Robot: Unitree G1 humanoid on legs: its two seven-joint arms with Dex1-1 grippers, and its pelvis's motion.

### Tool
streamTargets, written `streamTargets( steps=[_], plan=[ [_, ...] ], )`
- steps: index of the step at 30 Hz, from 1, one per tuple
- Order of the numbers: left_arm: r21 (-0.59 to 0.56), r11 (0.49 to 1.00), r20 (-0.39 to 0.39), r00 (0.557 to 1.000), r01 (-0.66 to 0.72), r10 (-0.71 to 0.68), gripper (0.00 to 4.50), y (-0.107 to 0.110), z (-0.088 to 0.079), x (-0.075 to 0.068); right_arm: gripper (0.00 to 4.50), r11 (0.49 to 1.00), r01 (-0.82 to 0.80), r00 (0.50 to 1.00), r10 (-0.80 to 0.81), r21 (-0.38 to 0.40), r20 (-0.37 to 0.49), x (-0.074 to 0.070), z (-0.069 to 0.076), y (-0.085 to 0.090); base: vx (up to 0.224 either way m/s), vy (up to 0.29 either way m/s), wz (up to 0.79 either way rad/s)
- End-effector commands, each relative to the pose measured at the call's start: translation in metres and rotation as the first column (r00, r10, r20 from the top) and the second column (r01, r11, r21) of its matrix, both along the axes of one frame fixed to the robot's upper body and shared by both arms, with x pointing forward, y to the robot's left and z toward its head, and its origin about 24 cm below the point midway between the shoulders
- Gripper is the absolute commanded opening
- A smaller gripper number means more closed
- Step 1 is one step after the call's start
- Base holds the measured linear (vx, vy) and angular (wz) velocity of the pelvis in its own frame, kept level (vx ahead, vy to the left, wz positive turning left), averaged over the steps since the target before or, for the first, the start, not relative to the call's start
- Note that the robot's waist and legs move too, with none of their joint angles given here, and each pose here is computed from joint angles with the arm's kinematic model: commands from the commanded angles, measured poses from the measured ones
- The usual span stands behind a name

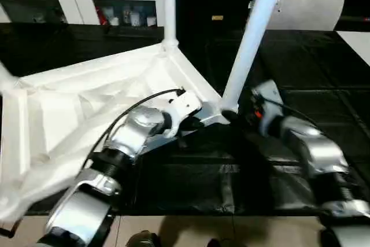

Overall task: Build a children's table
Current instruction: Rotate leg to tighten

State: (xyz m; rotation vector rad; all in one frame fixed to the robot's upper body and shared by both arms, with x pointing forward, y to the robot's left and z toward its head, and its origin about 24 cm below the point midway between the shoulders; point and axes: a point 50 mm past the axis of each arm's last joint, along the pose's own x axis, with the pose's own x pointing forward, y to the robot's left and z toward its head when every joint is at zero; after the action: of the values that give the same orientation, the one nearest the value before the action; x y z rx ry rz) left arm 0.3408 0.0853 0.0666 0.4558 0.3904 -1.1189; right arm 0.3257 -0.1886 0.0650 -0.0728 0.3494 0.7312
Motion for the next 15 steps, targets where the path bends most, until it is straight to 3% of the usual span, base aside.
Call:
streamTargets(
  steps=[1, 2, 8, 15],
  plan=[
    [0.027, 0.997, -0.009, 0.997, 0.079, -0.079, 0.00, -0.002, -0.003, -0.005, 3.92, 0.998, -0.056, 0.998, 0.056, 0.003, 0.037, -0.001, 0.008, -0.003, 0.000, 0.000, 0.00],
    [0.039, 0.988, -0.013, 0.988, 0.152, -0.151, 0.00, 0.002, -0.004, -0.009, 4.03, 0.993, -0.118, 0.992, 0.118, -0.021, 0.049, -0.006, 0.012, -0.012, 0.000, 0.000, 0.00],
    [0.043, 0.940, -0.053, 0.940, 0.339, -0.336, 0.00, 0.008, -0.005, -0.022, 4.44, 0.973, -0.228, 0.972, 0.230, -0.046, 0.049, -0.014, 0.022, -0.027, 0.000, 0.000, 0.00],
    [0.089, 0.874, -0.100, 0.877, 0.478, -0.470, 0.00, 0.015, -0.008, -0.031, 4.44, 0.925, -0.380, 0.925, 0.380, -0.025, 0.010, -0.024, 0.024, -0.025, 0.000, 0.000, 0.00]
  ],
)
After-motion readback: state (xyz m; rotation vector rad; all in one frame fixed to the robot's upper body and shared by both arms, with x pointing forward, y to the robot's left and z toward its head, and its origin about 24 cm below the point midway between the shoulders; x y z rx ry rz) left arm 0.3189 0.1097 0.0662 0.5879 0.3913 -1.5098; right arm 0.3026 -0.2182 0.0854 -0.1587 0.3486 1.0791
